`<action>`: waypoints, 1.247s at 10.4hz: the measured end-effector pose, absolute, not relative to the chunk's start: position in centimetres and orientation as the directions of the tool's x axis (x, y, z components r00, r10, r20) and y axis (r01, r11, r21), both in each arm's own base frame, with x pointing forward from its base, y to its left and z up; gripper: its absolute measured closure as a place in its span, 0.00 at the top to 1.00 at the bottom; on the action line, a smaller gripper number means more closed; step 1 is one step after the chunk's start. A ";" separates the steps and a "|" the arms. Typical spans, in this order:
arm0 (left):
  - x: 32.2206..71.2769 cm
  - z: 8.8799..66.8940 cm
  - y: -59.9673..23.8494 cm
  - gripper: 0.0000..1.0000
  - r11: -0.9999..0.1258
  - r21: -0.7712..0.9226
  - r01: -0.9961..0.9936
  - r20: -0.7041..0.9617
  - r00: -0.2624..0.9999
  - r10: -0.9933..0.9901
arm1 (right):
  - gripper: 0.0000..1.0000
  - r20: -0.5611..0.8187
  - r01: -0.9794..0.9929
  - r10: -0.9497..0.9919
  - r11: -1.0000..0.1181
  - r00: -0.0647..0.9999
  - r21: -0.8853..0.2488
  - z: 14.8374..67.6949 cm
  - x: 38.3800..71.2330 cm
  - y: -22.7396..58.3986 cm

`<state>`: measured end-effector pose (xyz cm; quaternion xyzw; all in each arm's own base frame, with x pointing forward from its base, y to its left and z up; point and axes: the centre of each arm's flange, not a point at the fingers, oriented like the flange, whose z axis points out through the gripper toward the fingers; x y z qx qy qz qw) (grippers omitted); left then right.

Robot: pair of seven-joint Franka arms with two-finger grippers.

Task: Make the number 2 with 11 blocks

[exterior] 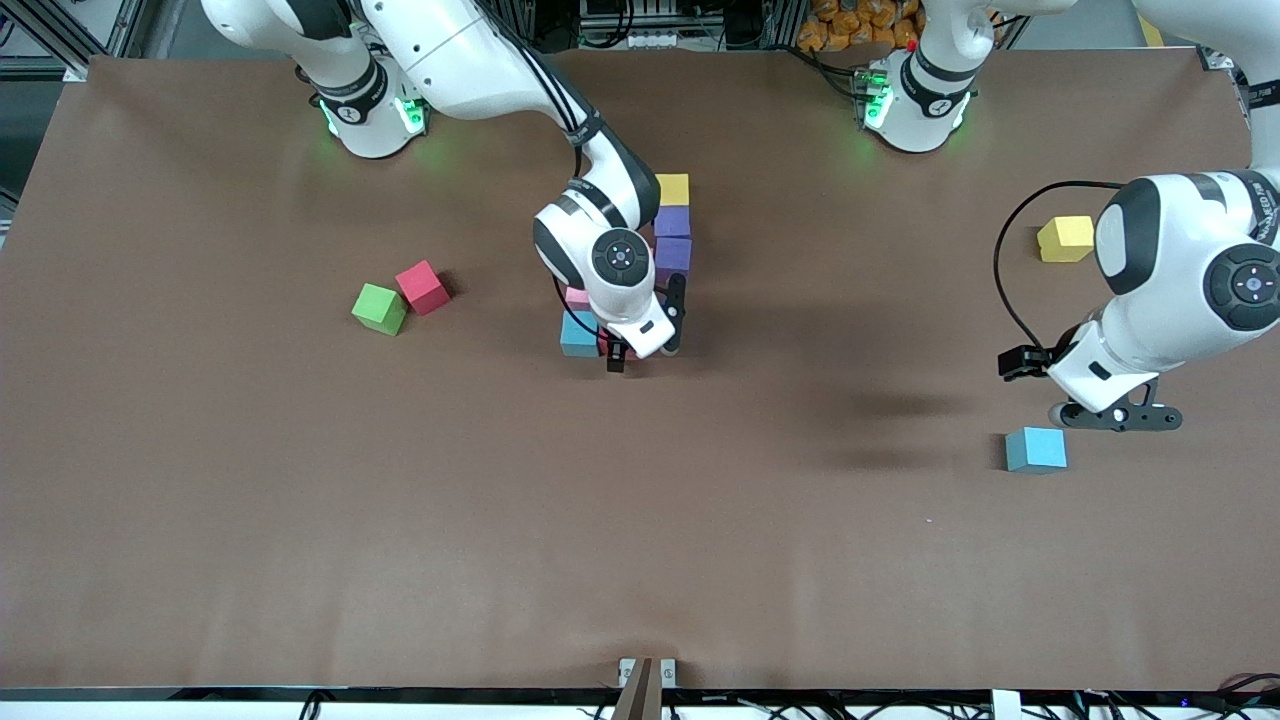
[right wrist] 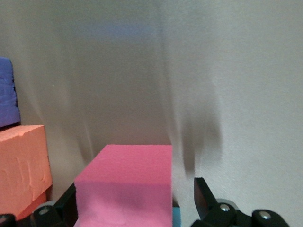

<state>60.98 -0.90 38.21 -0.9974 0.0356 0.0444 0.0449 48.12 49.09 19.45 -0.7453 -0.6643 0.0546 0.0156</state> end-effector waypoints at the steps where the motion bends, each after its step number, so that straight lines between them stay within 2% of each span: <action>1: 61.0 38.1 -0.7 1.00 -0.994 -0.086 -0.073 -0.093 0.994 -0.065 | 1.00 -0.058 0.988 0.991 -0.126 0.120 -0.095 20.3 48.6 48.8; 3: 61.0 37.5 -0.2 1.00 -0.994 -0.088 -0.066 -0.104 0.993 -0.056 | 1.00 -0.058 0.982 0.986 -0.160 0.155 -0.103 23.5 50.4 47.1; 5: 61.2 36.3 2.0 1.00 -0.995 -0.090 -0.052 -0.115 0.992 -0.041 | 1.00 -0.048 0.958 0.969 -0.246 0.241 -0.151 27.6 52.9 43.5; 7: 62.1 33.8 3.7 1.00 -0.995 -0.096 -0.027 -0.097 0.995 -0.018 | 1.00 -0.038 0.914 0.935 -0.353 0.353 -0.199 32.2 55.9 38.3; 9: 63.1 31.6 5.4 1.00 -0.997 -0.080 0.014 -0.069 0.997 0.020 | 1.00 -0.071 0.810 0.835 -0.548 0.546 -0.210 36.8 58.6 31.6; 11: 63.9 30.3 5.8 1.00 -0.996 -0.085 0.019 -0.046 0.999 0.023 | 1.00 -0.166 0.602 0.609 -0.793 0.775 -0.096 42.3 58.7 27.0; 13: 64.7 29.1 5.7 1.00 -0.996 -0.092 0.012 -0.024 1.000 0.014 | 1.00 -0.193 0.367 0.360 -0.930 0.913 0.000 47.0 58.3 22.8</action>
